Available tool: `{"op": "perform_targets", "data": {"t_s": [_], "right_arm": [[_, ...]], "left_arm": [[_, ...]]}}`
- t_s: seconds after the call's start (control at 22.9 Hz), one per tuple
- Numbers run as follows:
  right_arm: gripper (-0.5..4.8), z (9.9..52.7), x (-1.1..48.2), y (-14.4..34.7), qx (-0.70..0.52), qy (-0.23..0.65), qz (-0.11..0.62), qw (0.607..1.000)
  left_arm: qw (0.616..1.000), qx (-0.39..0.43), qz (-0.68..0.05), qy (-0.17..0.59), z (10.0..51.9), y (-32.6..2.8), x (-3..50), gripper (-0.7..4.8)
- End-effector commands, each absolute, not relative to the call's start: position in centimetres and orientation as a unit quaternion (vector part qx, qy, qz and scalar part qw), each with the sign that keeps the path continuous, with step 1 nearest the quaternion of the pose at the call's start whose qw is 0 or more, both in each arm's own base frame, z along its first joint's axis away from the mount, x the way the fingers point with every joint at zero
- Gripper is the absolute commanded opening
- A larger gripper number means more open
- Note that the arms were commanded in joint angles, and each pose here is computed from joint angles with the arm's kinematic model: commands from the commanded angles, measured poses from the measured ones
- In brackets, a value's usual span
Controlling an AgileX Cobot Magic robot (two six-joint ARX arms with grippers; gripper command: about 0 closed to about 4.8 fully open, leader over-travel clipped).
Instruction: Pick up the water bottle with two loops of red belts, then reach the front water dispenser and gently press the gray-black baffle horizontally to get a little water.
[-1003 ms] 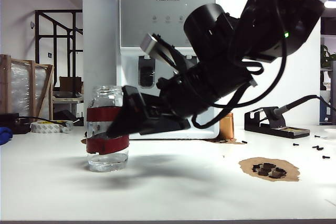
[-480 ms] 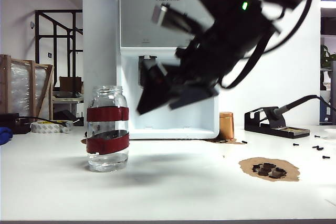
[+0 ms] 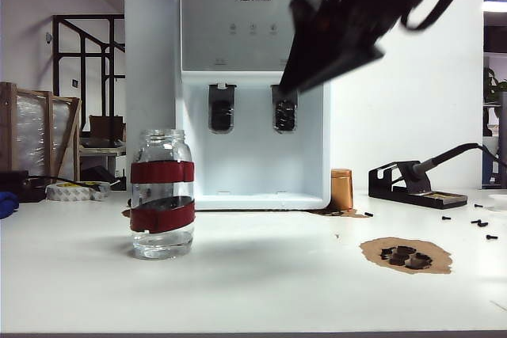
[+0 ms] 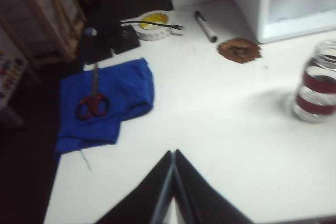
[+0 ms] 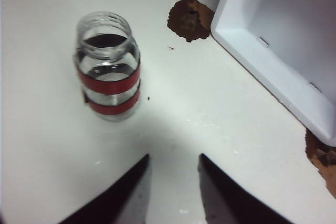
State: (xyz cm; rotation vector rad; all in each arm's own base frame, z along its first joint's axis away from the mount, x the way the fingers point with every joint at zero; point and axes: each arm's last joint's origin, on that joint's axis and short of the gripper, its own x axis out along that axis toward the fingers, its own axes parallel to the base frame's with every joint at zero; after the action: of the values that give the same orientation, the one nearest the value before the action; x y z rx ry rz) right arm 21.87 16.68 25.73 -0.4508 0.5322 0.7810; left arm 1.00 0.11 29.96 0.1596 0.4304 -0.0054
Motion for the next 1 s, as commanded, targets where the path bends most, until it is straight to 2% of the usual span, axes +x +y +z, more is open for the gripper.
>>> {"op": "perform_targets", "data": {"t_s": [0.04, 0.52, 0.7, 1.0], "right_arm": [[-0.05, 28.1, 20.0, 15.3, -0.2, 0.23, 0.38, 0.873], [-0.05, 33.7, 13.9, 10.8, -0.107, 0.154, 0.365, 0.912], [-0.05, 34.1, 11.9, 9.3, -0.106, 0.155, 0.365, 0.912], [-0.05, 31.8, 8.9, 7.2, -0.077, 0.134, 0.386, 0.909]], "left_arm": [[0.981, 0.081, 0.017, 0.177, 29.4, 0.2, 1.4, -0.04], [0.992, 0.08, 0.06, 0.075, 28.2, 0.4, 1.5, -0.05], [0.995, 0.076, 0.065, 0.027, 27.2, 0.4, 3.6, -0.04], [0.994, 0.089, 0.058, 0.015, 25.5, 0.3, 5.3, -0.04]]}}
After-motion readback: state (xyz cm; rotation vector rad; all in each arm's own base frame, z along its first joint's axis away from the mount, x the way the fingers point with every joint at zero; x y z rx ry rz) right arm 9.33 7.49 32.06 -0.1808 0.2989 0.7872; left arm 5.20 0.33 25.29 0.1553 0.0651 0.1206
